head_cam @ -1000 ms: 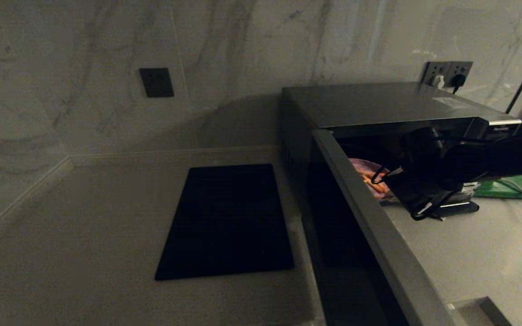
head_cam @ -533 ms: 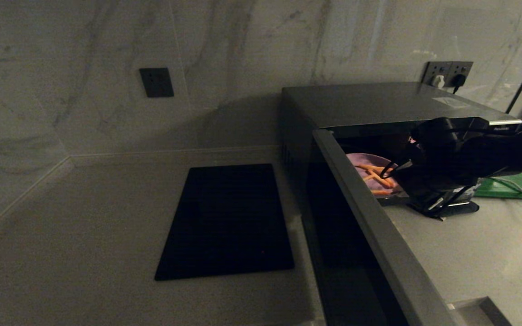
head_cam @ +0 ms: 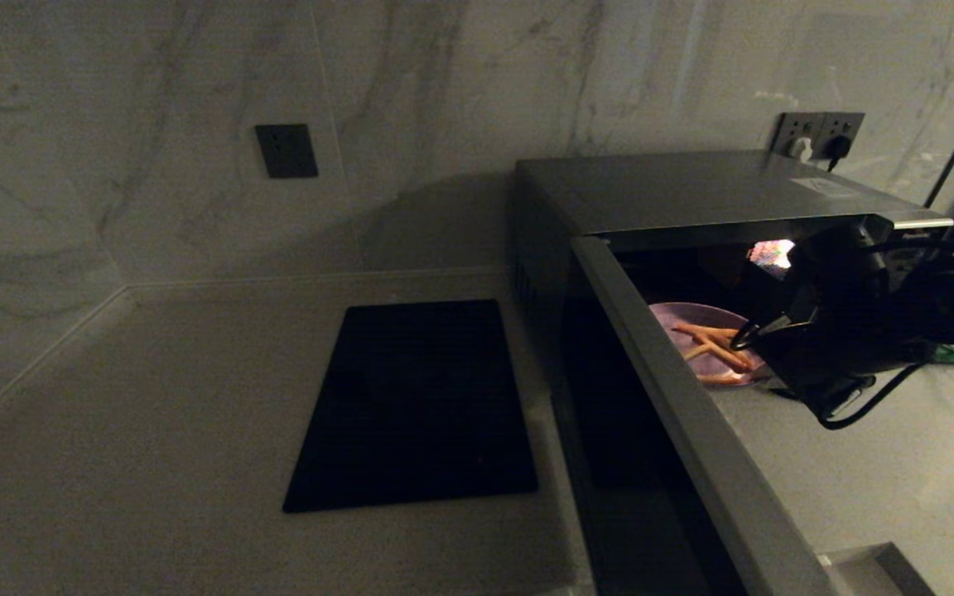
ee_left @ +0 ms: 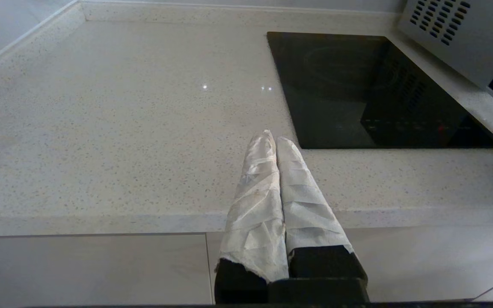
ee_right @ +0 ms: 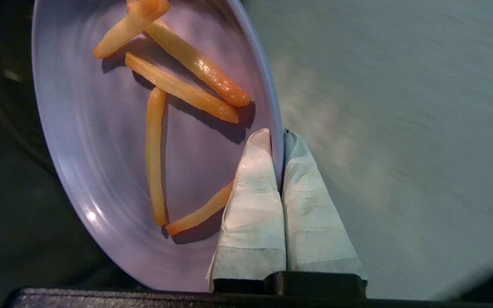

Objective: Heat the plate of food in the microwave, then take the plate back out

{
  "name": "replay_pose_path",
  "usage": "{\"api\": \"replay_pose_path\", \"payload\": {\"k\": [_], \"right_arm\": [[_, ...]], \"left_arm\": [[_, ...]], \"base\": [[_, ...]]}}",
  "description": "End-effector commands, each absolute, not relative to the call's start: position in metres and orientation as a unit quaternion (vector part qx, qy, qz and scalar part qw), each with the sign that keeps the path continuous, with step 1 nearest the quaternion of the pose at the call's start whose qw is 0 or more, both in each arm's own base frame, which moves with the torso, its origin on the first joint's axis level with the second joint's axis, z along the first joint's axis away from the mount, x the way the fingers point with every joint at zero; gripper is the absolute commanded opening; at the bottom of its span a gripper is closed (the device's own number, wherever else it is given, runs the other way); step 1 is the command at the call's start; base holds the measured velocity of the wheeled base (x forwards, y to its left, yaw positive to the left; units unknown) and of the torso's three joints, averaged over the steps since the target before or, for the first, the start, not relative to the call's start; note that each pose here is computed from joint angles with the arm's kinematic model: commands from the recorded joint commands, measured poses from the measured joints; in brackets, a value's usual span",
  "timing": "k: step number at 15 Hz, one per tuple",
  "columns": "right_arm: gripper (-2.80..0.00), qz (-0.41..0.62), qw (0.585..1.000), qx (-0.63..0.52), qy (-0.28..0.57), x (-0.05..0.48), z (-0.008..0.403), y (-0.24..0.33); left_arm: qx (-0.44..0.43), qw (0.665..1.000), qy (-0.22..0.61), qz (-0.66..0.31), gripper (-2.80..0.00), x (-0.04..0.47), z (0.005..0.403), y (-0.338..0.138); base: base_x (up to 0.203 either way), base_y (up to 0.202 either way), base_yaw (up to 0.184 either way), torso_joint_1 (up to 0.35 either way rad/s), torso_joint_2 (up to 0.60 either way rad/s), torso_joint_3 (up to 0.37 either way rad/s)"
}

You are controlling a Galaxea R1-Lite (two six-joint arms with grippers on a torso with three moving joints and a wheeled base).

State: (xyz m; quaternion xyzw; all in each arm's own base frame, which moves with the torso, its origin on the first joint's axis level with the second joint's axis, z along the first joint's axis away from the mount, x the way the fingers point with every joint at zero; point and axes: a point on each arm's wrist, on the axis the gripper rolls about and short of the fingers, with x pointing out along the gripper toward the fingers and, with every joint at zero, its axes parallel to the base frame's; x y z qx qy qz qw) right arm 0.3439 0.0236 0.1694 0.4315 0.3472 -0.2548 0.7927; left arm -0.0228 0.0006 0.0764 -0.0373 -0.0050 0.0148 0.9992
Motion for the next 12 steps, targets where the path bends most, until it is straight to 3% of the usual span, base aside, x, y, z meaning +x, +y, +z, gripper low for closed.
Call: {"api": "replay_pose_path", "payload": {"k": [1,6,12], "right_arm": [[-2.8,-0.264,0.792,0.433,0.339,0.311,0.18,0.015],[-2.8,-0.334,0.781,0.417,0.323,0.244,0.178,-0.034],[-2.8,-0.48,0.708,0.427,0.293,0.194,0.159,-0.124]], "left_arm": [[-0.038,0.999,-0.004,0.015,-2.8,-0.023,0.076,0.001],[-0.038,0.999,-0.004,0.015,-2.8,-0.023,0.076,0.001],[-0.038,0.999,-0.004,0.015,-2.8,-0.023,0.076,0.001]], "base": [[0.0,0.0,0.0,0.0,0.0,0.0],[0.0,0.0,0.0,0.0,0.0,0.0],[0.0,0.0,0.0,0.0,0.0,0.0]]}}
